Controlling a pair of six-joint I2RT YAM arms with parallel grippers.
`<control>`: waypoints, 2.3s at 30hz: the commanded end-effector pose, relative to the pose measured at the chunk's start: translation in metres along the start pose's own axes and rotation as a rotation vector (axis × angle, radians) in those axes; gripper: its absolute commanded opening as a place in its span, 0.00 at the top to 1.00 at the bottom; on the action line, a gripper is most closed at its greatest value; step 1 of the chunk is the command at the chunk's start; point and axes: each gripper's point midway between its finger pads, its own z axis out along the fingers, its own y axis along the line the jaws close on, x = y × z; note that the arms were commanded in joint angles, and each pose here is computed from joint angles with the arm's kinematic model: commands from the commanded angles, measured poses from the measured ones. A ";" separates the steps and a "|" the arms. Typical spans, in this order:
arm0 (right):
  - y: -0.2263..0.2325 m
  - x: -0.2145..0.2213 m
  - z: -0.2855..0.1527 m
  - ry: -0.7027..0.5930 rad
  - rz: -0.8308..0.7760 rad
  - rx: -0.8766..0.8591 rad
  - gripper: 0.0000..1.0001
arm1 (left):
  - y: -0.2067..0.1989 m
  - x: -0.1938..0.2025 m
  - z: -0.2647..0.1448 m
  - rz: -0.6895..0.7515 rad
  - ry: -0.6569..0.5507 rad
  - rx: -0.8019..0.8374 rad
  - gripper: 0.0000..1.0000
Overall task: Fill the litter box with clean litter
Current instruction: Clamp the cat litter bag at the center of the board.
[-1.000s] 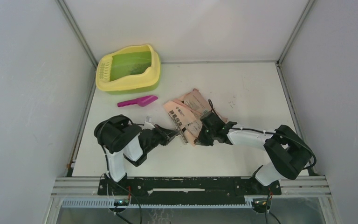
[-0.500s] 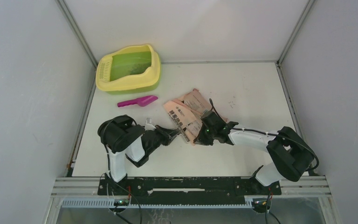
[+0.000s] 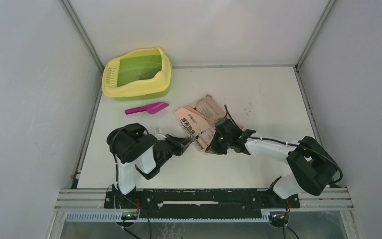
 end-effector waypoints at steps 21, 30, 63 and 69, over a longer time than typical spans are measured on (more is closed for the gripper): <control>0.036 -0.007 -0.023 -0.011 0.002 -0.150 0.94 | -0.009 0.002 -0.006 -0.121 -0.080 0.022 0.96; 0.033 -0.007 -0.024 -0.004 0.014 -0.160 0.94 | -0.030 0.001 0.002 -0.116 -0.087 0.083 0.96; 0.036 -0.008 -0.038 0.021 0.058 -0.242 0.94 | -0.037 0.020 0.032 -0.017 -0.010 0.119 1.00; 0.034 -0.006 -0.039 0.027 0.047 -0.238 0.70 | -0.052 0.019 0.028 0.004 0.000 0.157 1.00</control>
